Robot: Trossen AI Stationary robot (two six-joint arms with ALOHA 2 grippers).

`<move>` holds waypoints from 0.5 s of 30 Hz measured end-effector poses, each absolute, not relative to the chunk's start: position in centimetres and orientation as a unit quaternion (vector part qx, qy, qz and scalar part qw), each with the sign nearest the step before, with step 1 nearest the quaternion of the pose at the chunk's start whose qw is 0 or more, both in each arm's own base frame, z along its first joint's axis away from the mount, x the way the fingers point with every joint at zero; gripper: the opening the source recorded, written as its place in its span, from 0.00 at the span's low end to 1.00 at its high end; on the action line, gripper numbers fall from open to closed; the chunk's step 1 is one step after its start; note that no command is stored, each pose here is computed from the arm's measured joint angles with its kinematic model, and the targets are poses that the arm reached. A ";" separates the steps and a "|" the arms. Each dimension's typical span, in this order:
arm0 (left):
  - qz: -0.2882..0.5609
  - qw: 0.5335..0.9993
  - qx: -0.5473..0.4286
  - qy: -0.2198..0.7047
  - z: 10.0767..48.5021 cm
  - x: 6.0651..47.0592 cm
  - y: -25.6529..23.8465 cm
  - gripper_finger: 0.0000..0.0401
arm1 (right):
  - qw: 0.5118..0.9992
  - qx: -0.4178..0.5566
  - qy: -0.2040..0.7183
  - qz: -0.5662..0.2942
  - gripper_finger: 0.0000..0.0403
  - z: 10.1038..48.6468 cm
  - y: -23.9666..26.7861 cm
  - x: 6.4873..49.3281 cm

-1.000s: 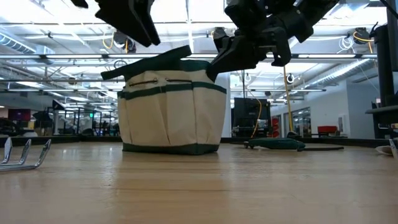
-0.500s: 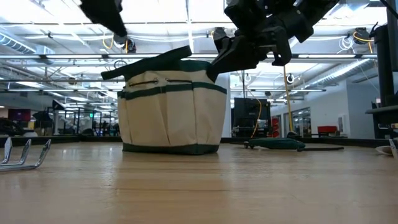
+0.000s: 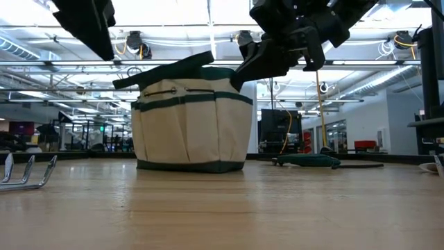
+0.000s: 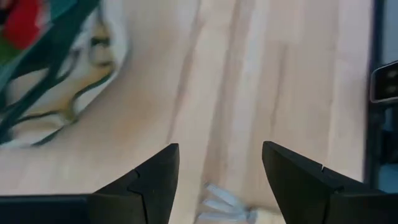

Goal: Pick & Place Garden tools in Gardening bag
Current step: Put the green shear scissors into the gardening bag

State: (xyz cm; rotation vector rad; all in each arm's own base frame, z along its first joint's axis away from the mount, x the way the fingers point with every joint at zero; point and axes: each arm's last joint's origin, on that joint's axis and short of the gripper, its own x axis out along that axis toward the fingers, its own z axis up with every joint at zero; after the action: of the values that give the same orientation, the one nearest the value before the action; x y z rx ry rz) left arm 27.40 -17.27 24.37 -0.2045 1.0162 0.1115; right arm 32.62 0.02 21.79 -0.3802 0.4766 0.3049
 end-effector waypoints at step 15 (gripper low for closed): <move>0.052 0.852 -0.080 0.515 22.3 27.8 -18.1 0.59 | 0.949 -0.158 0.234 0.142 0.26 21.9 0.0 32.7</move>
State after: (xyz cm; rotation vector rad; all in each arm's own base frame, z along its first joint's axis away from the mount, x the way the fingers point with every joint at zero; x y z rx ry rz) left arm 27.85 -18.12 22.31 -0.1690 1.0835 0.1091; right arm 32.66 0.03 21.87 -0.3217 0.4772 0.2886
